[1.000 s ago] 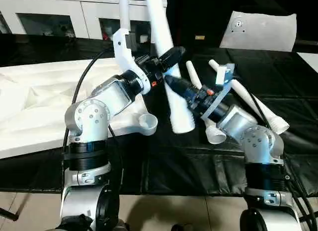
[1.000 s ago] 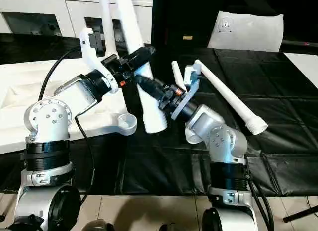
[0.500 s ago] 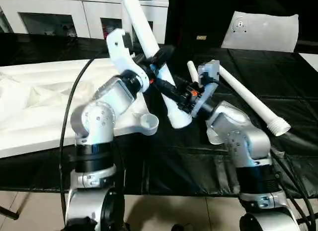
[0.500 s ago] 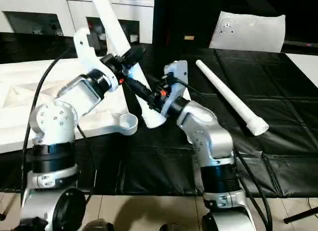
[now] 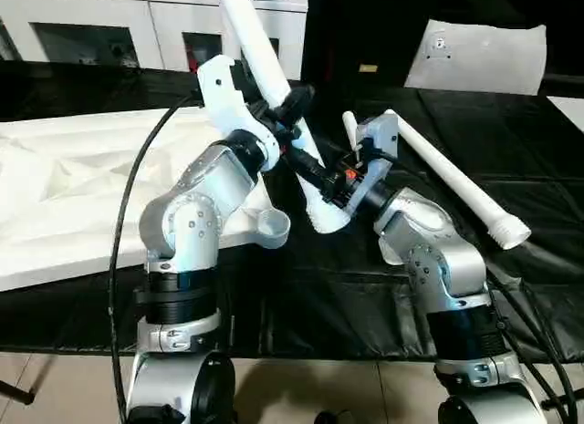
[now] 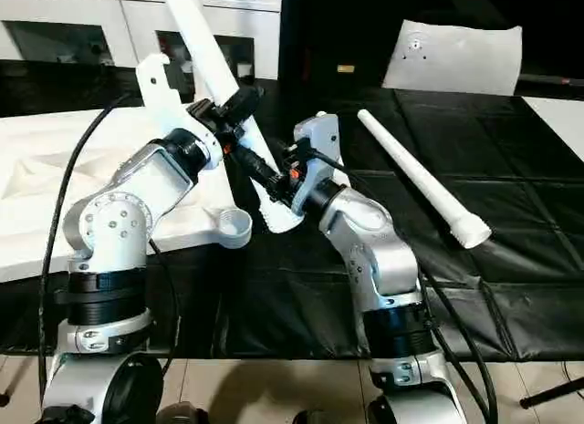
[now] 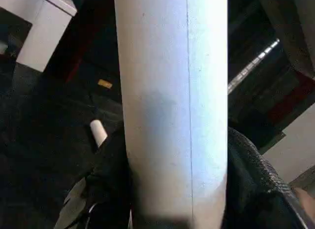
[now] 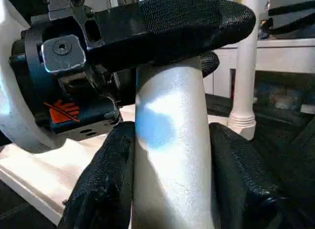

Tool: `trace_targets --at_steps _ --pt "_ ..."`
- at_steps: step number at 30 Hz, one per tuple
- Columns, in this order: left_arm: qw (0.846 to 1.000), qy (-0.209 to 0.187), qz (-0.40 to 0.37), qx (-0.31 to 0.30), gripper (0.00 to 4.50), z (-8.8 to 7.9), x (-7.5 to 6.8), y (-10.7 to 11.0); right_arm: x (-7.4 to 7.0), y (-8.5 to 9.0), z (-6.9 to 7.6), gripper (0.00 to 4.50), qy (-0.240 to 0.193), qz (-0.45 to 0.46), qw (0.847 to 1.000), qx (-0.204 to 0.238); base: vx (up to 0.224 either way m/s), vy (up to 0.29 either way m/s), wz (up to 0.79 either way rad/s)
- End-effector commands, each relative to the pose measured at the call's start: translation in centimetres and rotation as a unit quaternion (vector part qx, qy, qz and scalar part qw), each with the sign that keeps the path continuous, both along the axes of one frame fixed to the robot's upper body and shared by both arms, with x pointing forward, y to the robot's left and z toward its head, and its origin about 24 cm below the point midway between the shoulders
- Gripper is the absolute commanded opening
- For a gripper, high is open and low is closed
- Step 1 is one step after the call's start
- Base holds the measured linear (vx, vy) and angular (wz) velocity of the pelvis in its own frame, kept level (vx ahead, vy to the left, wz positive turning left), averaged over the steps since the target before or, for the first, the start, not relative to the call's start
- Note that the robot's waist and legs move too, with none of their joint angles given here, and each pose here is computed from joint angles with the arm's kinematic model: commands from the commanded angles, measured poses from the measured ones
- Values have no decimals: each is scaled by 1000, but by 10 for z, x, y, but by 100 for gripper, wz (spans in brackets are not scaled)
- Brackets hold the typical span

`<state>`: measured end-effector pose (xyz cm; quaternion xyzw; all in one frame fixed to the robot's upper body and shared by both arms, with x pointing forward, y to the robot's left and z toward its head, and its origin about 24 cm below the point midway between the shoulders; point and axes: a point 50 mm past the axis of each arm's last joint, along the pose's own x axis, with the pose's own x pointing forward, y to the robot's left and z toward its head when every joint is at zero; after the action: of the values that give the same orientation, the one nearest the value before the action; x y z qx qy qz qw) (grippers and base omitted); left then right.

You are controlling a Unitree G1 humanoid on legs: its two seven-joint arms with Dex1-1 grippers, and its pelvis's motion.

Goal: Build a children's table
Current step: Pick table leg

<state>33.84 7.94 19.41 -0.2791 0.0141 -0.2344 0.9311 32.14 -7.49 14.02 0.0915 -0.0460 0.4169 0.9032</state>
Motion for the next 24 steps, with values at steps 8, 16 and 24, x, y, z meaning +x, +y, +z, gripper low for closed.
trace_targets --at_steps 8,16,24 --pt "1000 0 15 -1 188 0 1 4 2 2 2 183 -6 4 1000 -5 0 0 0" --pt "999 -28 14 22 185 5 9 23 3 -4 5 292 9 16 1000 6 0 0 0" --pt "993 -60 -90 35 185 12 9 32 -1 -16 11 355 56 80 995 12 0 0 0"
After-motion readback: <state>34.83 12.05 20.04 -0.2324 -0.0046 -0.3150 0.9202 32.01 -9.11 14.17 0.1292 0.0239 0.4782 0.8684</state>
